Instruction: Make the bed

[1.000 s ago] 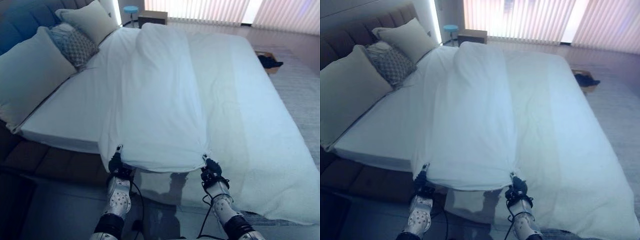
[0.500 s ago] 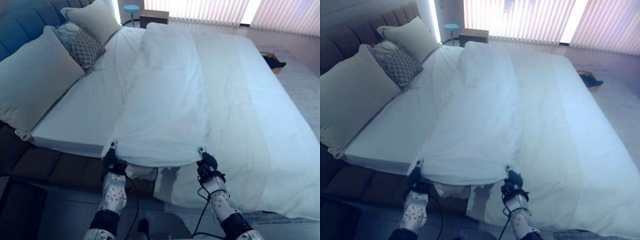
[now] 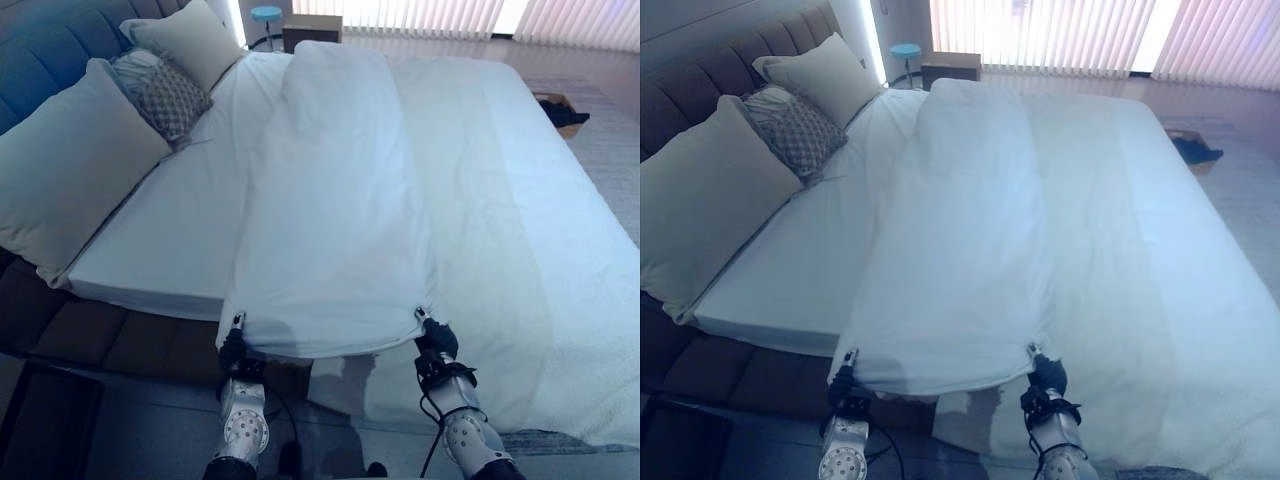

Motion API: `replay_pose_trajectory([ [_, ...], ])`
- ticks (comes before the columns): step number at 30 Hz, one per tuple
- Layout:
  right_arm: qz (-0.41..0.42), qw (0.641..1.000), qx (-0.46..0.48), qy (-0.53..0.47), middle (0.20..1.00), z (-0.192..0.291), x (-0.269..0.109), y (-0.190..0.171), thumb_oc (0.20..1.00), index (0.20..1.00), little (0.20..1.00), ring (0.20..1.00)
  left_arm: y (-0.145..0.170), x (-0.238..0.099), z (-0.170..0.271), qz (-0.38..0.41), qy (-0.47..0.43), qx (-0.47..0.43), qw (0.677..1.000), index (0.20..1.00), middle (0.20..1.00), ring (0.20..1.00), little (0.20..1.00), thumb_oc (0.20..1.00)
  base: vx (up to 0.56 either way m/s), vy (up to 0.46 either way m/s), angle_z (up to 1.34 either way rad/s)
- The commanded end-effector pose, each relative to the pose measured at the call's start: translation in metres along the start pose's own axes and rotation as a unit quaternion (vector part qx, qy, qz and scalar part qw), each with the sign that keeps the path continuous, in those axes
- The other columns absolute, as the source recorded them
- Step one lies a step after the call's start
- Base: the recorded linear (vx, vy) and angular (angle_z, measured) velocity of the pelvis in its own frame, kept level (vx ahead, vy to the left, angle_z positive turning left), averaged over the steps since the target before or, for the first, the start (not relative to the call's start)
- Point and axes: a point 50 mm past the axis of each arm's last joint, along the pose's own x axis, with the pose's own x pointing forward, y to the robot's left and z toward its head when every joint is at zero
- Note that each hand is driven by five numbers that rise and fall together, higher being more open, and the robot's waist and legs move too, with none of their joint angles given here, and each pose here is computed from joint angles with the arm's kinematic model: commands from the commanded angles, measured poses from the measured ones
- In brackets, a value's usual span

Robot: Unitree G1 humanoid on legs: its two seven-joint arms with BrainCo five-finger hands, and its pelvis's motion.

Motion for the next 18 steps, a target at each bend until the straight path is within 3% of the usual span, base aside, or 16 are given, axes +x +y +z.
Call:
replay_pose_trajectory([
  [1, -0.034, 0.999, -0.035, -0.011, 0.2, 0.003, -0.006, -0.021, 0.2, 0.2, 0.2, 0.2, 0.041, 0.0, 0.039, 0.056, -0.061, 0.066, 0.994, 0.2, 0.2, 0.2, 0.2, 0.2, 0.02, -0.035, 0.11],
  [6, -0.064, 0.986, -0.143, 0.062, 0.2, -0.017, -0.006, -0.044, 0.2, 0.2, 0.2, 0.2, 0.064, -0.001, 0.03, 0.115, -0.035, 0.109, 0.987, 0.2, 0.2, 0.2, 0.2, 0.2, 0.0, -0.022, 0.05],
  [11, -0.074, 0.977, -0.182, 0.077, 0.2, -0.019, 0.003, -0.047, 0.2, 0.2, 0.2, 0.2, 0.07, 0.004, 0.032, 0.135, -0.03, 0.147, 0.979, 0.2, 0.2, 0.2, 0.2, 0.2, -0.03, -0.004, 0.03],
  [12, -0.074, 0.976, -0.187, 0.08, 0.266, -0.019, 0.005, -0.047, 0.266, 0.266, 0.266, 0.266, 0.068, 0.007, 0.033, 0.134, -0.033, 0.158, 0.978, 0.398, 0.398, 0.398, 0.398, 0.398, 0.0, 0.0, 0.0],
  [13, -0.08, 0.975, -0.19, 0.085, 1.0, -0.02, 0.007, -0.048, 1.0, 1.0, 1.0, 1.0, 0.069, 0.008, 0.034, 0.139, -0.031, 0.171, 0.975, 1.0, 1.0, 1.0, 1.0, 1.0, 0.0, 0.0, 0.0],
  [18, -0.091, 0.956, -0.255, 0.117, 1.0, -0.026, 0.013, -0.055, 1.0, 1.0, 1.0, 1.0, 0.066, 0.019, 0.052, 0.159, -0.065, 0.271, 0.947, 1.0, 1.0, 1.0, 1.0, 1.0, 0.01, -0.002, 0.03],
])
